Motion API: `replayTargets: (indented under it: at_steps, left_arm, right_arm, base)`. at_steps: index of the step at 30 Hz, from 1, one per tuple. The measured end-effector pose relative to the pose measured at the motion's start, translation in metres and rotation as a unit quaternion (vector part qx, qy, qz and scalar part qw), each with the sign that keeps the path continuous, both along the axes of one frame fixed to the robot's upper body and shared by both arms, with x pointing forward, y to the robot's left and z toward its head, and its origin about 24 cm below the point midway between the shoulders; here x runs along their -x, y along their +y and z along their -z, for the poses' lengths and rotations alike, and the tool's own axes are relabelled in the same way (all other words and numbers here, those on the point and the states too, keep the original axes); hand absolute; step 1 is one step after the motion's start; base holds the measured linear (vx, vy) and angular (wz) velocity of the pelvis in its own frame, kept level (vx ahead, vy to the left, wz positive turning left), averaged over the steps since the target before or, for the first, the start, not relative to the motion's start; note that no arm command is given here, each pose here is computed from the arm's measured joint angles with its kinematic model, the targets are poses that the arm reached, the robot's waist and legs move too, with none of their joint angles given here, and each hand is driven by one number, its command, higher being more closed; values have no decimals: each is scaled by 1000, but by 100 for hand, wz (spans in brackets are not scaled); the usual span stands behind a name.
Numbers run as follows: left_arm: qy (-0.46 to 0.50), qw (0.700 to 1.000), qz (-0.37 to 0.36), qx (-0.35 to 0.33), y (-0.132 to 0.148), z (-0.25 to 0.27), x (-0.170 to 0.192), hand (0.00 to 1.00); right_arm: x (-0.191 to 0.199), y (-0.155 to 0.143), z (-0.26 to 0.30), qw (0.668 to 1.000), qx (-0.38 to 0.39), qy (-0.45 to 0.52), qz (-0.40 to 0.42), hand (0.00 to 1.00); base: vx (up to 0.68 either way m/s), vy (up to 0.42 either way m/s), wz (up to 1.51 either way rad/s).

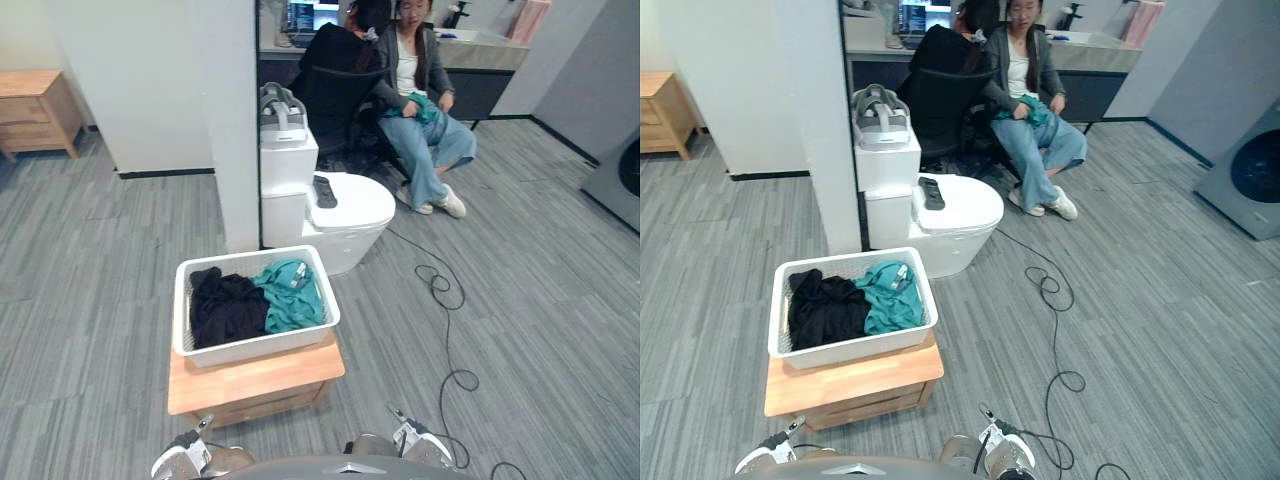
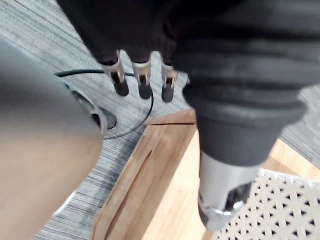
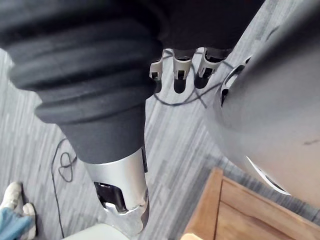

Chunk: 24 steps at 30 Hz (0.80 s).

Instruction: Pick up the laundry basket with both hands and put the clothes into the washing machine.

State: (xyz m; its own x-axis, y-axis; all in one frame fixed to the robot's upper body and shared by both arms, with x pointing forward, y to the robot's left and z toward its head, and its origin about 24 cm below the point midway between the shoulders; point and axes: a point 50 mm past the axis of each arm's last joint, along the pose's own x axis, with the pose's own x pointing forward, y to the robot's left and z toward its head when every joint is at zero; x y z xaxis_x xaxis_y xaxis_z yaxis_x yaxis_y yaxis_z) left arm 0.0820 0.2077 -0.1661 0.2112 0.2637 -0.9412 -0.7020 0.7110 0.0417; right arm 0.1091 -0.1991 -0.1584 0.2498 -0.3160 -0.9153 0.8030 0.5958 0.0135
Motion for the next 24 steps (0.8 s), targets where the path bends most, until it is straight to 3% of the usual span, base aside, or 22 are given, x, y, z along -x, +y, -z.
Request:
replayTargets:
  at_steps: [5,8,13,19,24]
  left_arm:
    - [-2,999,-14,33,-27,4,1,0]
    - [-1,999,-19,38,-32,5,3,0]
    - [5,998,-64,26,-22,4,11,0]
    - [28,984,-176,7,-3,5,39,0]
    - [35,976,-216,-18,16,2,47,0]
  right_arm:
    - [0,-22,-4,999,38,2,-20,0]
    - [-5,-19,-6,999,40,-6,-33,0]
    - [-44,-16,-32,992,79,-95,-34,0]
    - [-78,-47,-93,954,189,-232,7,0]
    - [-86,-56,-119,932,230,-282,13,0]
  base:
    - [204,-136,25]
    - [114,-76,30]
    - [-3,0,-1]
    - [-2,26,-16]
    - [51,2,-6]
